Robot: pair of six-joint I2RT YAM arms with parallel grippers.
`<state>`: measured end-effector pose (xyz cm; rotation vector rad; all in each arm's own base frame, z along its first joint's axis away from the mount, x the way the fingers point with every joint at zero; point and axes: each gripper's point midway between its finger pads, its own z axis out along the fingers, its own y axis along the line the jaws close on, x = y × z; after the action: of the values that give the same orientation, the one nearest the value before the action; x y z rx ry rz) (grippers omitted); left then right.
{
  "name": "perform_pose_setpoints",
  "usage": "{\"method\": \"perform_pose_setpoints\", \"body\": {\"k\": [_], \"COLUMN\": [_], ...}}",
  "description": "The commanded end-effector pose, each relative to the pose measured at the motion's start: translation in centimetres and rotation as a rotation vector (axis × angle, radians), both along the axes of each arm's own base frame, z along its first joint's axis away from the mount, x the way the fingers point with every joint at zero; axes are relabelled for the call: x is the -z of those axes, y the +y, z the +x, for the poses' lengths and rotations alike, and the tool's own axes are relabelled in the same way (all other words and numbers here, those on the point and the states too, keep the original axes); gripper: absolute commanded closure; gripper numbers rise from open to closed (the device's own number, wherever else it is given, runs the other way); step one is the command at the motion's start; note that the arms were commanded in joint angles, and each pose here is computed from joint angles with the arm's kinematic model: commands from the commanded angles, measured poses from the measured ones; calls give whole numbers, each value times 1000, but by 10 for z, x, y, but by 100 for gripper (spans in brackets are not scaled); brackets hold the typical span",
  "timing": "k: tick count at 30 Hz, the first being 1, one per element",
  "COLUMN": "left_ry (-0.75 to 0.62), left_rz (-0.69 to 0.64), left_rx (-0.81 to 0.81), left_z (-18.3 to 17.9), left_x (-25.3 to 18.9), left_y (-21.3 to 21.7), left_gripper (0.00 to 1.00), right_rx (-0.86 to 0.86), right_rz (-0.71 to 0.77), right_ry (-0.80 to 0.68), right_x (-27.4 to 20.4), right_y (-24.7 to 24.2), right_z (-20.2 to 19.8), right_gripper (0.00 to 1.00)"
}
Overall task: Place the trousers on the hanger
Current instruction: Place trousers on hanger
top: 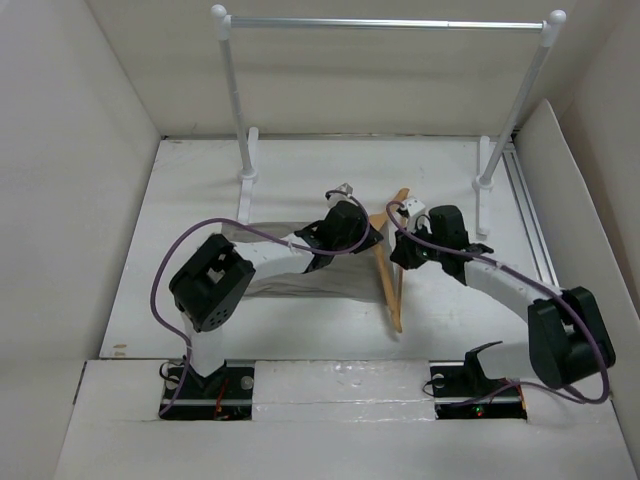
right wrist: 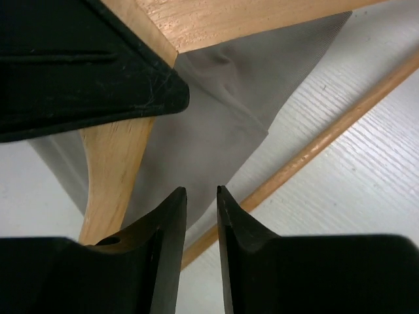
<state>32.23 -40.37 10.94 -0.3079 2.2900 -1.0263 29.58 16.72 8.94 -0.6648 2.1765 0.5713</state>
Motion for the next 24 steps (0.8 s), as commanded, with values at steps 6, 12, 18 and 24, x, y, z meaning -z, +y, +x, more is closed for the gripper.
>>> {"method": "perform_pose_setpoints", "body": {"k": [6, 12, 18, 24], "left_ry": [90, 113, 119, 139], "left_rz": [74, 102, 119, 134], "left_rx": [-54, -60, -61, -62], "left_z": [-5, -10, -12, -18], "left_x": [54, 66, 71, 82], "left_y": [16, 22, 26, 31], "left_gripper": [100, 100, 100, 100], "right_rx": [9, 72, 105, 160], "right_rz": [49, 41, 40, 38], "right_ry": [-63, -26, 25, 72], "right_x": [6, 26, 50, 64], "right_y": [14, 8, 7, 6], "right_z": [41, 40, 32, 26], "right_gripper": [59, 52, 54, 54]}}
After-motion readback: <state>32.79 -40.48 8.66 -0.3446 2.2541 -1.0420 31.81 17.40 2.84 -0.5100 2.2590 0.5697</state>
